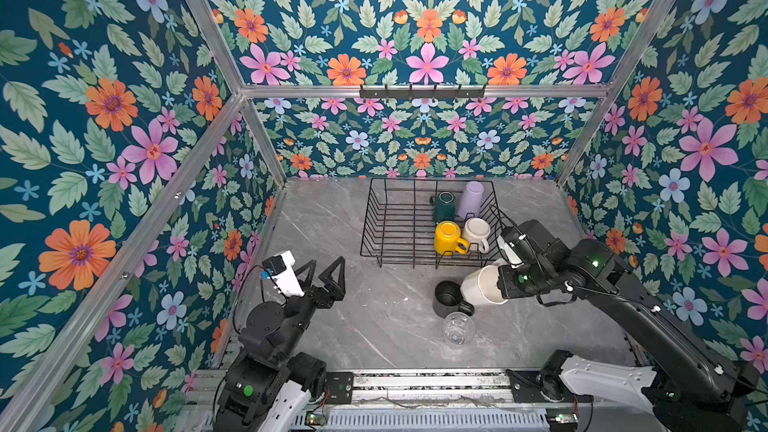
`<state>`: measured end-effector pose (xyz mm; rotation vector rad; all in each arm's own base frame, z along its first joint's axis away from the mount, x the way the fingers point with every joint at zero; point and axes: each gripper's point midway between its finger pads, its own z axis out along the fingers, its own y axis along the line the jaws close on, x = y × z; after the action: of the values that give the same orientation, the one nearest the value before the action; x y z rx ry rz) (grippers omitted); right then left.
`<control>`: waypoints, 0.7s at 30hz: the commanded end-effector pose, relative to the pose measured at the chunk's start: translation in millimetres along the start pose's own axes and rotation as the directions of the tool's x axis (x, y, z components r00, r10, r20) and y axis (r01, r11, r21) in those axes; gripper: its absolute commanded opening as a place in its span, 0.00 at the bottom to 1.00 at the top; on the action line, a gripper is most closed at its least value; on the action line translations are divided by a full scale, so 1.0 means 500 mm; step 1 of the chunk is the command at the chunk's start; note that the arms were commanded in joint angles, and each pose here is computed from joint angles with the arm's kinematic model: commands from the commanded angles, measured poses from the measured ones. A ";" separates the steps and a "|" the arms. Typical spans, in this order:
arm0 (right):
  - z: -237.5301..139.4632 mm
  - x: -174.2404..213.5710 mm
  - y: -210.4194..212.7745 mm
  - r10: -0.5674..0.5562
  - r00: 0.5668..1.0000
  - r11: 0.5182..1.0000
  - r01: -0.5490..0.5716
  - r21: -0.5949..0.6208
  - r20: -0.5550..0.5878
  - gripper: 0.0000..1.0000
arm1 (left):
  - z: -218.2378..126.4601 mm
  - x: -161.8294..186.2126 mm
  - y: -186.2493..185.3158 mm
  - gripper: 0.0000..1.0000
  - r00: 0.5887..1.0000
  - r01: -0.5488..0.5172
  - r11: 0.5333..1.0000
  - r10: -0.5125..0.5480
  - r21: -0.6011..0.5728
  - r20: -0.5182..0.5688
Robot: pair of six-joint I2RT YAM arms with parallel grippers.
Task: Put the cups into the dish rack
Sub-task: 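Close the right gripper on the white mug's rim and lift it, then carry the white mug toward the left gripper while the left gripper reaches up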
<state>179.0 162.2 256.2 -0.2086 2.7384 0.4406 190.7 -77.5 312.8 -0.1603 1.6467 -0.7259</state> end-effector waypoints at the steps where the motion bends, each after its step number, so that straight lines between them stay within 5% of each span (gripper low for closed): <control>1: -0.005 -0.074 0.080 -0.026 0.993 0.980 0.049 -0.192 0.118 0.00 | -0.001 -0.017 -0.026 1.00 0.999 0.015 0.998 -0.017 0.068 0.033; 12: -0.002 -0.190 0.160 0.033 0.973 0.857 0.090 -0.508 0.228 0.00 | 0.014 0.005 -0.113 1.00 0.998 0.069 0.944 -0.062 0.324 -0.031; 21: -0.002 -0.223 0.237 -0.034 0.961 0.707 0.218 -0.673 0.275 0.00 | 0.031 0.047 -0.204 1.00 0.983 0.144 0.808 -0.053 0.571 -0.173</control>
<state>255.8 262.9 293.5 -0.3579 2.3682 1.2116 189.1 -158.8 321.3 0.1219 1.5951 -1.1808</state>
